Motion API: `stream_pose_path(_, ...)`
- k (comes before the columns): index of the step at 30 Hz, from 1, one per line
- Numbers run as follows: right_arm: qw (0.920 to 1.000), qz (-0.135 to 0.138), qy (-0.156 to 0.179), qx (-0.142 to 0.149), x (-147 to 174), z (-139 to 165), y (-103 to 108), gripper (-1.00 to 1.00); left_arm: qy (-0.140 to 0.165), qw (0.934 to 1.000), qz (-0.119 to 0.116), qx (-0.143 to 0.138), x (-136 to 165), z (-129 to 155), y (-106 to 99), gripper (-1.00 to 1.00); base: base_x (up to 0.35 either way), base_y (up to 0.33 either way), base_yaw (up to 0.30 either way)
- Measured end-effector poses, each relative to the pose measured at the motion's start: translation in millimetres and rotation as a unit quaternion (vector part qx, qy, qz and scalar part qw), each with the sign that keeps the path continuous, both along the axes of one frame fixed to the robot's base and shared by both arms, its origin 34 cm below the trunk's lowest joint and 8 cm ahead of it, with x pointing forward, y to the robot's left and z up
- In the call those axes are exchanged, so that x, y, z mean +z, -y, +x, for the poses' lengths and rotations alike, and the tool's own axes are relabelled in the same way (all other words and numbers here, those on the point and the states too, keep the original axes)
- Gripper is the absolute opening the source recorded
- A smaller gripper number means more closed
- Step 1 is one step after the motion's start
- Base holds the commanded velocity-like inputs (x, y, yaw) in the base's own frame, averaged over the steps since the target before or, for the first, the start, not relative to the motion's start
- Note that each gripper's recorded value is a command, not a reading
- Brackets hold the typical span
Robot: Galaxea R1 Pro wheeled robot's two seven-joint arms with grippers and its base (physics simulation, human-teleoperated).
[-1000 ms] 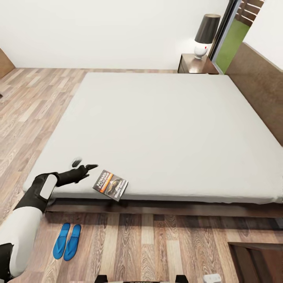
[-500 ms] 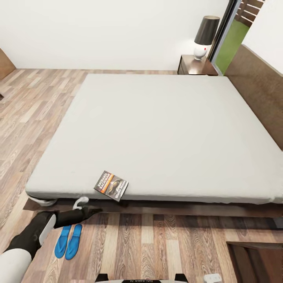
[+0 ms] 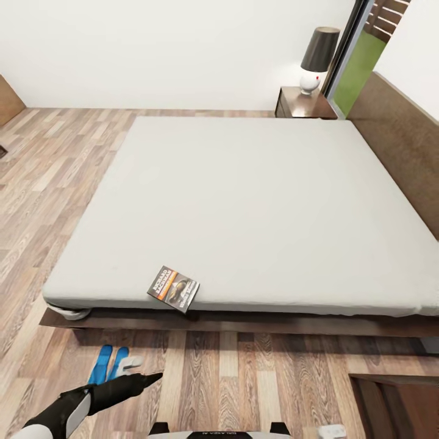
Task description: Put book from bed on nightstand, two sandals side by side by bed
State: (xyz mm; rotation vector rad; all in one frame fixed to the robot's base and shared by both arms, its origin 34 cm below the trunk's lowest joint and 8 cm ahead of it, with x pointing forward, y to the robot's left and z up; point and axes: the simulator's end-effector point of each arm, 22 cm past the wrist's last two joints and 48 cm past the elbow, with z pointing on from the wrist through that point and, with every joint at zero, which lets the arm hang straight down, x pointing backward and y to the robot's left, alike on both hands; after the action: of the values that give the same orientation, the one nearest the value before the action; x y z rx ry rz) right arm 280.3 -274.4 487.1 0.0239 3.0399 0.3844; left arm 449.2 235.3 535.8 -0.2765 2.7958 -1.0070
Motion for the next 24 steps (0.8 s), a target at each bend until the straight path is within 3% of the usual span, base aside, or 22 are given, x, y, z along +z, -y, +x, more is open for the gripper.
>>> stream_pose_path(2,1.0000,-0.005,0.000,0.000,2.7,-0.3,7.3,1.00,-0.008,0.9999,0.007,0.004,-1.3,-13.5,-7.4,1.00,0.000,0.000,0.000)
stream_pose_path(8,0.9997,-0.025,0.000,0.002,12.1,-1.0,39.9,1.00,0.013,0.9996,0.023,0.011,2.6,-22.0,-18.2,1.00,0.000,0.000,0.000)
stream_pose_path(12,0.9993,-0.036,0.000,0.002,18.4,-1.5,56.8,1.00,0.018,0.9984,0.026,0.046,8.0,-15.7,-27.4,1.00,0.000,0.000,0.000)
stream_pose_path(16,0.9982,-0.060,0.002,-0.006,24.6,0.5,90.6,1.00,0.030,0.9947,0.041,0.089,13.2,-3.5,-56.8,1.00,0.000,0.000,0.000)
stream_pose_path(24,0.9961,-0.081,0.010,-0.034,28.5,7.1,118.2,1.00,0.041,0.9926,0.051,0.103,12.4,-5.8,-64.5,1.00,0.000,0.000,0.000)
